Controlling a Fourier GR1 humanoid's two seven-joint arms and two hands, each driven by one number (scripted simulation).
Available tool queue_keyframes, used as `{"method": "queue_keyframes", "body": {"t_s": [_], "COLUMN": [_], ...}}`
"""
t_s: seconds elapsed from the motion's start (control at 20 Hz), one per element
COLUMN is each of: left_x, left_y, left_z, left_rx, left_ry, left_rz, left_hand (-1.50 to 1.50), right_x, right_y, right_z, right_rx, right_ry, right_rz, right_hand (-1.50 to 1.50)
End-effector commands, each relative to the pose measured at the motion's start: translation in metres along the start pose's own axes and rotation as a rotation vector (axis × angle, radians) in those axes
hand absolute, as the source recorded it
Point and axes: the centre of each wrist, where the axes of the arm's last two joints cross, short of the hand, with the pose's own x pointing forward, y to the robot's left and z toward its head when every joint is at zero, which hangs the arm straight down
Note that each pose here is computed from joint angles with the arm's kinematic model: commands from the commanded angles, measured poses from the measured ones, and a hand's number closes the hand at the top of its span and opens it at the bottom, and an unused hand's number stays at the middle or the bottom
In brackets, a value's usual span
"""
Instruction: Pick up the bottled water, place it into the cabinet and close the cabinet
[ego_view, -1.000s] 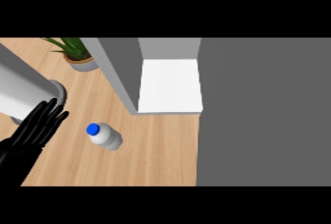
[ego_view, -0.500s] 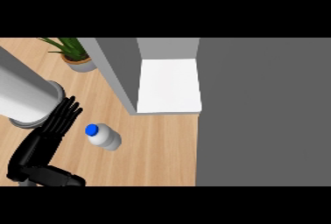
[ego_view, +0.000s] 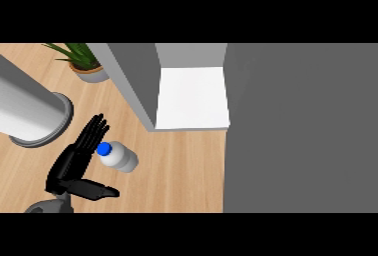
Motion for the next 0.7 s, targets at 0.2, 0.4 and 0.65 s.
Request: {"method": "queue_keyframes", "body": {"t_s": [0.2, 0.4, 0.65], "left_x": [-0.052, -0.071, -0.092], "left_y": [0.005, 0.013, -0.007], "left_z": [0.001, -0.003, -0.002], "left_rx": [0.027, -0.005, -0.104], "left_ry": [0.010, 0.032, 0.058], "left_rz": [-0.022, 0.079, 0.151], "left_hand": [-1.50, -1.50, -1.50], "right_x": [0.032, 0.028, 0.028], "right_y": [-0.002, 0.003, 0.010], "right_z": [0.013, 0.015, 0.010], "right_rx": [-0.003, 0.031, 0.012], "right_ry": [-0.055, -0.046, -0.054], "right_rz": [-0.004, -0.022, -0.029], "right_hand": [-1.50, -1.50, -1.50]}}
